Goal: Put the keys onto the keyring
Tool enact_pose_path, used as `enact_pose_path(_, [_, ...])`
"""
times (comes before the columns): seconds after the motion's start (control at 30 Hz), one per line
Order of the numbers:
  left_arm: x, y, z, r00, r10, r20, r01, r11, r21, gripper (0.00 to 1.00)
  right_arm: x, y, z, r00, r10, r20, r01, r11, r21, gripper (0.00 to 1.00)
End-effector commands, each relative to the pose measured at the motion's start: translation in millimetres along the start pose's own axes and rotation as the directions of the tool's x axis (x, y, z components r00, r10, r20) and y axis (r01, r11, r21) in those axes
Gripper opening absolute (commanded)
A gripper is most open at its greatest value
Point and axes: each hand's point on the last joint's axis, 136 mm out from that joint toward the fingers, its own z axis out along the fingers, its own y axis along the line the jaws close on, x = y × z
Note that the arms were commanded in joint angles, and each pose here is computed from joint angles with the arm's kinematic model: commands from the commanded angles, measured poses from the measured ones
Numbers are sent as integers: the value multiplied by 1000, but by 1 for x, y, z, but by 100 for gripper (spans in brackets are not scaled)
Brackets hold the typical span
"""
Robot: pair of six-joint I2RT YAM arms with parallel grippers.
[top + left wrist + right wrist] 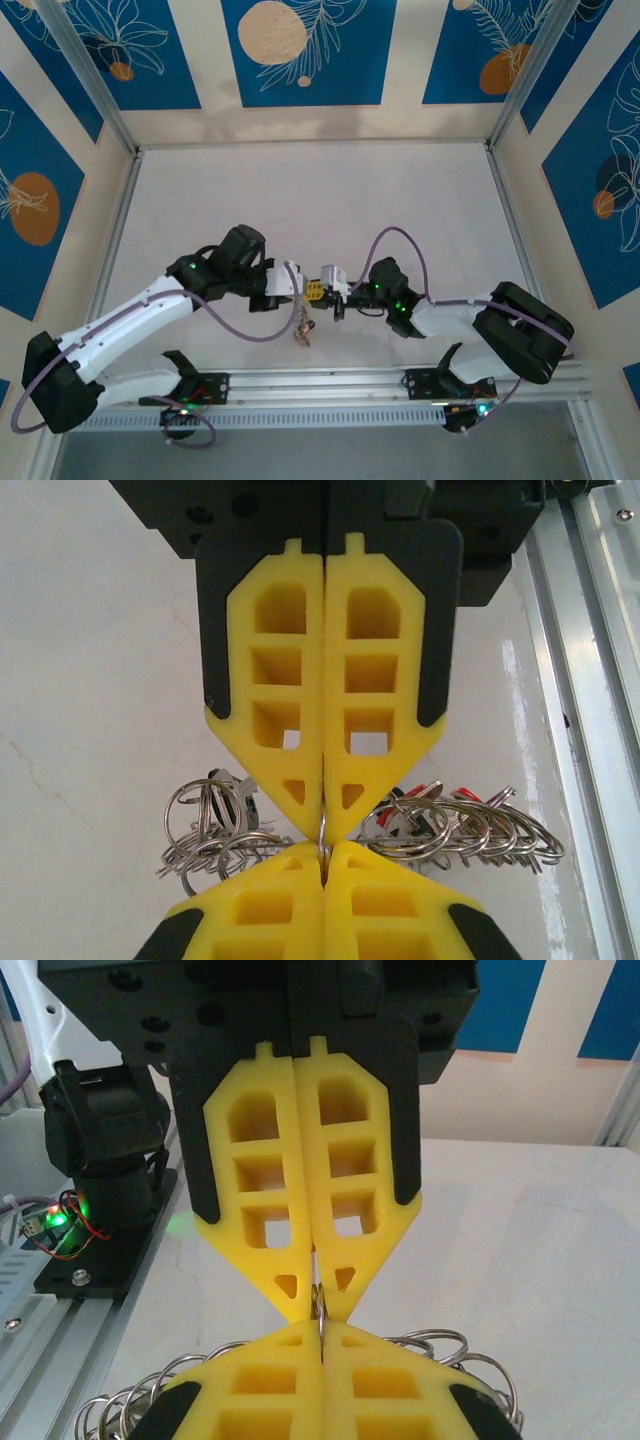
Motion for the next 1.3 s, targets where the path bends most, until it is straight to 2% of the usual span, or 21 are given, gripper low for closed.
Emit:
enact_pose_path(0.0, [3, 9, -13, 995, 28, -99, -30, 999, -20, 0, -16, 0, -4, 996, -90, 23, 90, 996, 17, 20])
enact_pose_path(0.07, [2, 12, -20, 988, 36, -149, -40, 999, -18, 0, -11, -2, -7, 994, -111, -11, 111, 993, 33, 27])
enact_pose_path(0.2, [3, 11, -29, 966, 69, -250, -66, 998, 17, 0, -9, -6, -14, 991, -118, -58, 121, 991, 52, 32])
enact_pose_path(0.3, [5, 10, -32, 945, 81, -316, -73, 997, 36, 0, -8, -7, -16, 992, -106, -64, 110, 992, 59, 39])
enact_pose_path(0.53, [-12, 4, -26, 958, 69, -278, -46, 995, 89, 0, -16, -7, -10, 998, -59, -22, 60, 997, 42, 41])
enact_pose_path(0.9, [-19, 0, -18, 962, 22, -272, 15, 991, 135, 0, -20, -8, 5, 1000, -15, 24, 15, 1000, 5, 28])
enact_pose_path(1.17, [-28, 0, -16, 972, 19, -232, 13, 990, 137, 0, -23, -2, 12, 999, -2, 41, 3, 1000, -27, 27])
enact_pose_path(1.27, [-29, -1, -16, 975, 18, -223, 15, 989, 147, 0, -23, -3, 13, 999, 2, 41, -1, 1000, -25, 16])
